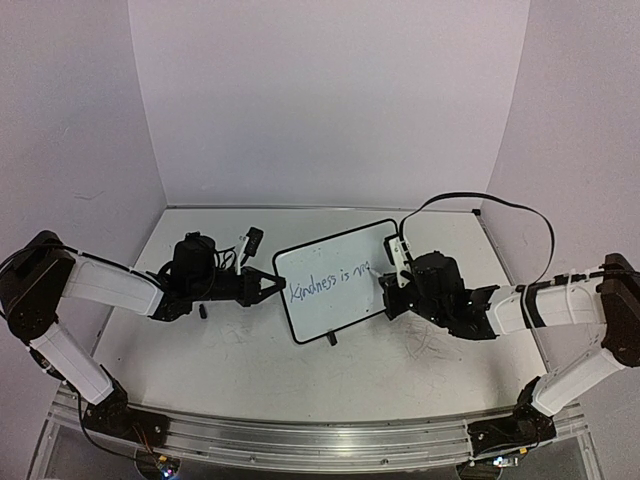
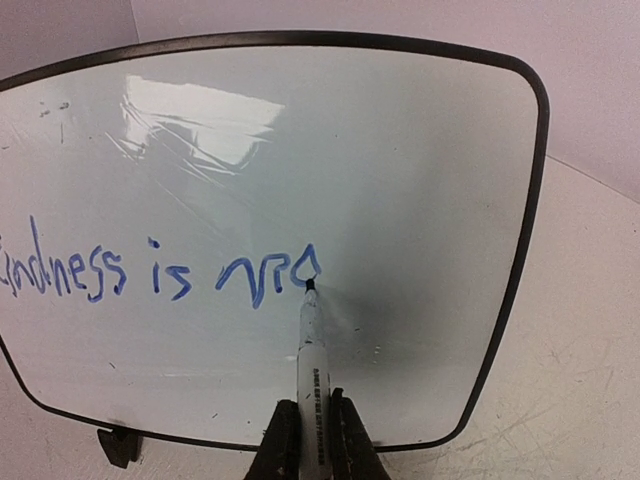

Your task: Write a sentence on the whiteboard

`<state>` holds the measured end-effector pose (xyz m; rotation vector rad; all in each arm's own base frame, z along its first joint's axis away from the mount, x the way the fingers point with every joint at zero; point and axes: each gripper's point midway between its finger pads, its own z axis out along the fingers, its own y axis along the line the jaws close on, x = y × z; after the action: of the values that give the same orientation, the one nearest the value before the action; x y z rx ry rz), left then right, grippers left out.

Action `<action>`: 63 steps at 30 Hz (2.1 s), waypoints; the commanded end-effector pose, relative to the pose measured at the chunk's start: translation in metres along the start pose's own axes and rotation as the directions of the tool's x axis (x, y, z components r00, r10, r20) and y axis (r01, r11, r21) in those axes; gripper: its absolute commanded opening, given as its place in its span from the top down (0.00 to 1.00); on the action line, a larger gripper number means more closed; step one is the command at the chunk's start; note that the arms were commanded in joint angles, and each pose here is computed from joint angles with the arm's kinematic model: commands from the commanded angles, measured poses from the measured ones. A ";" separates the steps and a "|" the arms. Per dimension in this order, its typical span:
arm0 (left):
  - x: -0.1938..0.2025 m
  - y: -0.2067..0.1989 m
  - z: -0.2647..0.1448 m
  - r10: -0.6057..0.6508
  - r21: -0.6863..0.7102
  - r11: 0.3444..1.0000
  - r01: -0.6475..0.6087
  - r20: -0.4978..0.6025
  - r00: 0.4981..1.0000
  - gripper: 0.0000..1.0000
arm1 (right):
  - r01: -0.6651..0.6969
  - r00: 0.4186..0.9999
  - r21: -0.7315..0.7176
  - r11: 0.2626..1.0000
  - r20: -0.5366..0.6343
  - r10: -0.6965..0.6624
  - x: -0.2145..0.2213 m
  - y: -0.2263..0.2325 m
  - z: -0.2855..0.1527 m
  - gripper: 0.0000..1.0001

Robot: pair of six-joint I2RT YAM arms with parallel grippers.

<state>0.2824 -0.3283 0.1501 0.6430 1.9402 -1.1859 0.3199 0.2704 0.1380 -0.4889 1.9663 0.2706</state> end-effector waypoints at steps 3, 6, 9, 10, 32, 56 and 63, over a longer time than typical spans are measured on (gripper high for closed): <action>-0.001 0.003 0.000 0.016 -0.020 1.000 -0.016 -0.016 1.000 1.00 | -0.017 0.997 0.031 0.999 0.075 0.015 -0.028 -0.003 0.003 1.00; 0.000 0.003 0.000 0.016 -0.020 1.000 -0.016 -0.018 1.000 1.00 | -0.019 0.997 0.036 0.999 0.081 0.016 -0.030 -0.004 0.002 1.00; 0.001 0.003 0.001 0.016 -0.021 1.000 -0.016 -0.019 1.000 1.00 | -0.019 0.996 0.039 0.999 0.087 0.016 -0.033 -0.004 0.002 1.00; 0.001 0.003 0.001 0.015 -0.020 1.000 -0.016 -0.020 1.000 1.00 | -0.019 0.996 0.039 0.999 0.087 0.015 -0.033 -0.004 0.002 1.00; 0.002 0.004 0.001 0.017 -0.022 1.000 -0.018 -0.023 1.000 1.00 | -0.016 1.000 0.030 0.999 -0.003 0.016 0.003 -0.006 0.000 1.00; 0.000 0.003 0.002 0.018 -0.019 1.000 -0.019 -0.020 1.000 1.00 | -0.033 0.997 0.043 0.999 0.075 0.030 -0.026 -0.012 -0.008 1.00; 0.000 0.003 0.000 0.019 -0.020 1.000 -0.019 -0.018 1.000 1.00 | -0.046 0.996 0.070 0.996 0.081 0.041 -0.028 -0.018 -0.002 1.00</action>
<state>0.2823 -0.3283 0.1499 0.6484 1.9384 -1.1827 0.3242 0.2589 0.1446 -0.4413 1.9538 0.2453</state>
